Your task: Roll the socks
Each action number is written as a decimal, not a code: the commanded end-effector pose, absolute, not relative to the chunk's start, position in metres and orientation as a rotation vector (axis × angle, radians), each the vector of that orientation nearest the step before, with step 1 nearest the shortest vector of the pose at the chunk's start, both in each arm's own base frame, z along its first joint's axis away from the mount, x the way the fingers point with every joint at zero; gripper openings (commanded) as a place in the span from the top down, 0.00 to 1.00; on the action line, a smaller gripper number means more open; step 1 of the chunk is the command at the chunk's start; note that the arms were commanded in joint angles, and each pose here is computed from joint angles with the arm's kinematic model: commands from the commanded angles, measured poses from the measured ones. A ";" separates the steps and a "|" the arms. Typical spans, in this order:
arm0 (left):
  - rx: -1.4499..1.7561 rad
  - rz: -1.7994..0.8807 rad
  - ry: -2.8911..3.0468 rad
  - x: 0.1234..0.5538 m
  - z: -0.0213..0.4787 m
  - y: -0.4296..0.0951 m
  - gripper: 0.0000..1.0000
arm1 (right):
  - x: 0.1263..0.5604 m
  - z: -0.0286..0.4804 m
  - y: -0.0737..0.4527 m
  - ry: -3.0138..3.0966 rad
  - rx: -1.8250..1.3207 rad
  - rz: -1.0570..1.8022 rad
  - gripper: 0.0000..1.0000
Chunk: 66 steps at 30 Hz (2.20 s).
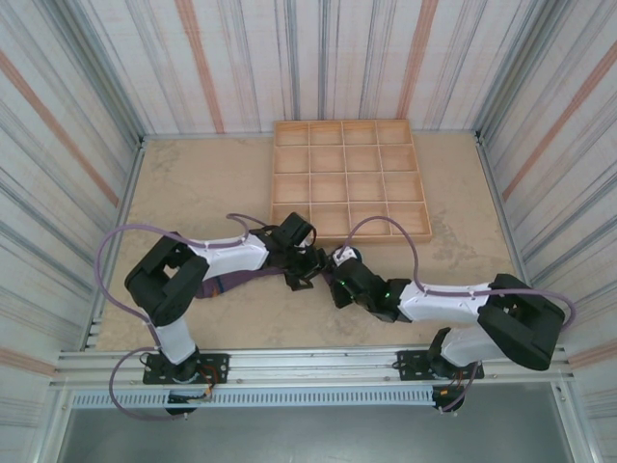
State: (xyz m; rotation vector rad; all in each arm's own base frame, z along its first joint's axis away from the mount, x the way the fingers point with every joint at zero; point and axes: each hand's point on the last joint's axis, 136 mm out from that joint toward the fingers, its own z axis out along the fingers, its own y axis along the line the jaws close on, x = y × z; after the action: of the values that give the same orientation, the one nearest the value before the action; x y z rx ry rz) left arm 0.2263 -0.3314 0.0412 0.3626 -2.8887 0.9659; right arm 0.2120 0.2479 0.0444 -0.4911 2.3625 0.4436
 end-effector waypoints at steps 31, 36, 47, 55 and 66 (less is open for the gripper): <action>0.117 1.095 -3.193 0.285 0.069 -0.345 0.35 | 0.204 -0.020 0.202 2.898 0.221 1.138 1.00; 0.128 1.058 -3.188 0.289 0.059 -0.349 0.41 | 0.207 -0.018 0.200 2.884 0.238 1.159 1.00; 0.211 0.902 -3.171 0.285 0.033 -0.349 0.57 | 0.214 -0.004 0.201 2.834 0.185 1.187 1.00; 0.244 0.825 -3.133 0.275 0.024 -0.345 0.94 | 0.217 0.021 0.201 2.759 0.079 1.167 0.75; 0.337 0.659 -3.008 0.228 0.018 -0.327 1.00 | 0.206 0.065 0.204 2.646 -0.300 0.734 0.33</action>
State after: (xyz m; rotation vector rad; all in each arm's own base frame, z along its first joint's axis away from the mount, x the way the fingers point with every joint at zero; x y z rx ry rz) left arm 0.2692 -0.3592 0.0450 0.2515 -3.0895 0.9326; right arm 0.2080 0.2193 0.0641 -0.2158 2.6521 0.9706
